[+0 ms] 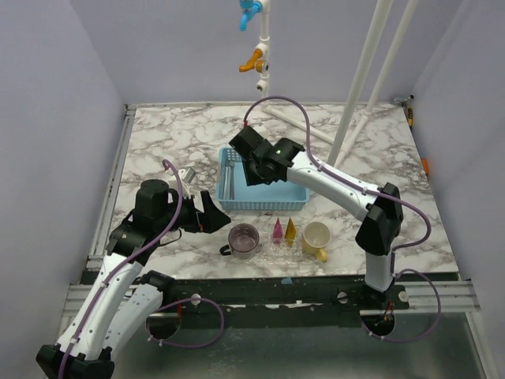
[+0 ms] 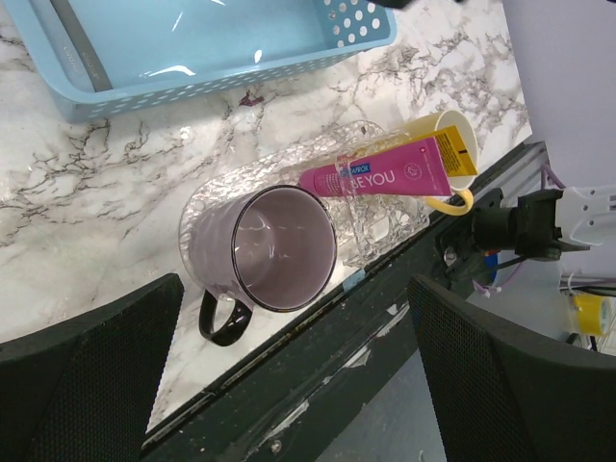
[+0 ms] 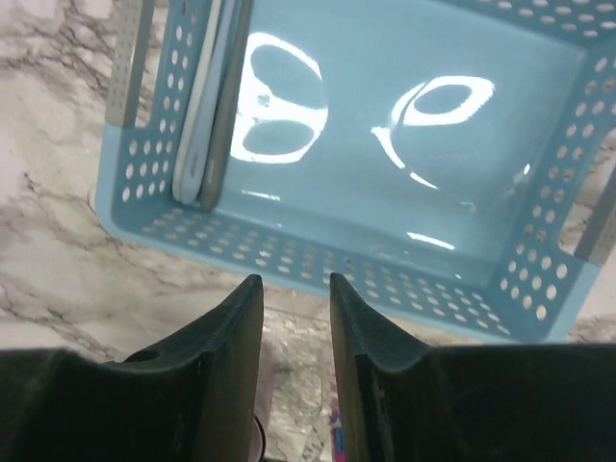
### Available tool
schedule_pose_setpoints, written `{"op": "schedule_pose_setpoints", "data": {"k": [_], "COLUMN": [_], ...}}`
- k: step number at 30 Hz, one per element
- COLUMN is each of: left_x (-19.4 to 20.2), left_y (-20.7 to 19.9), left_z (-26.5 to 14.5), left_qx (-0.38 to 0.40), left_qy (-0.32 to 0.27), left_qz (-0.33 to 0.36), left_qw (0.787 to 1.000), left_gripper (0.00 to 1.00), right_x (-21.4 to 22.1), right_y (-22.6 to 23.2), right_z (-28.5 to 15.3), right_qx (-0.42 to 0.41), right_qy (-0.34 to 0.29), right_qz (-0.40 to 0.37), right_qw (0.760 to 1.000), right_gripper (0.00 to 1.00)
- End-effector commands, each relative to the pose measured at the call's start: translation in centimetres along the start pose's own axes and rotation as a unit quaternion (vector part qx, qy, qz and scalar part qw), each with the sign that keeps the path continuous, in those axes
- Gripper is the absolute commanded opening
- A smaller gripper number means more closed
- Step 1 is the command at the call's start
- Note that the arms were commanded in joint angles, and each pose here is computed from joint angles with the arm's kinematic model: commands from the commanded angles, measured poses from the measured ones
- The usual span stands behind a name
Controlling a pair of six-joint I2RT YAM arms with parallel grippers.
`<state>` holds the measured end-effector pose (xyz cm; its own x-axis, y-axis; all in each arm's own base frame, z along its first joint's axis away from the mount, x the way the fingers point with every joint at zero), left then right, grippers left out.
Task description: Prepare toiletry sets of a toothbrush and toothpaste on the tray
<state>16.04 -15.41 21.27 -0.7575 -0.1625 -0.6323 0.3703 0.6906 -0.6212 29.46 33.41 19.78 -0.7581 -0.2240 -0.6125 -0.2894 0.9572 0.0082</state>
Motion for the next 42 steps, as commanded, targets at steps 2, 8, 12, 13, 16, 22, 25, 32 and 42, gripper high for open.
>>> {"op": "schedule_pose_setpoints", "data": {"k": [2,8,12,13,16,22,25,32,42], "left_x": [-0.2,-0.2,-0.3,-0.3,-0.3,-0.3,-0.3,-0.3,-0.3], "left_y": [0.6,0.6,0.6,0.7,0.6,0.7,0.7,0.7,0.8], "left_z": [0.2,0.1,0.1,0.1,0.1,0.1,0.1,0.2,0.3], "left_qx": [-0.01,-0.012,-0.013,-0.013,-0.014,-0.016,-0.016,-0.016,-0.017], "left_qy": [-0.013,-0.015,-0.016,-0.016,-0.017,-0.016,-0.015,-0.015,-0.012], "left_qz": [0.005,0.005,0.005,0.006,0.005,0.004,0.003,0.003,0.002], "left_qw": [1.0,1.0,1.0,1.0,1.0,1.0,1.0,1.0,1.0], "left_gripper": [0.99,0.99,0.99,0.99,0.99,0.99,0.99,0.99,0.99], "right_x": [-2.1,-2.4,-2.3,-2.2,-2.0,-0.8,-0.3,0.4,-0.3], "right_y": [1.9,3.0,3.6,3.9,4.0,4.2,4.3,4.9,4.8], "right_z": [3.6,7.7,9.9,10.5,12.2,15.1,16.1,17.4,17.4], "right_qx": [-0.022,-0.019,-0.012,-0.014,-0.003,0.011,0.013,0.005,-0.003], "right_qy": [-0.012,-0.002,-0.002,-0.001,0.0,0.008,0.012,0.018,0.009], "right_qz": [0.011,0.016,0.017,0.015,0.01,0.007,0.007,0.011,0.028], "right_qw": [1.0,1.0,1.0,1.0,1.0,1.0,1.0,1.0,1.0], "right_gripper": [0.37,0.38,0.38,0.39,0.39,0.39,0.39,0.39,0.4]}}
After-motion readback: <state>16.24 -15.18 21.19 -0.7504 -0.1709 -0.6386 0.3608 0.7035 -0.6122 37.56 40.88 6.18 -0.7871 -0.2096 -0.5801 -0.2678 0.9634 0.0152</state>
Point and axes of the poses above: each gripper's point midway between its finger pads, its own z axis out along the fingers, its own y axis along the line the jaws close on, x = y × z, the point moved 2 cm from there along -z, back along the fingers, and after that the axes turned 1 degree about -z, right-handed, at the moved point
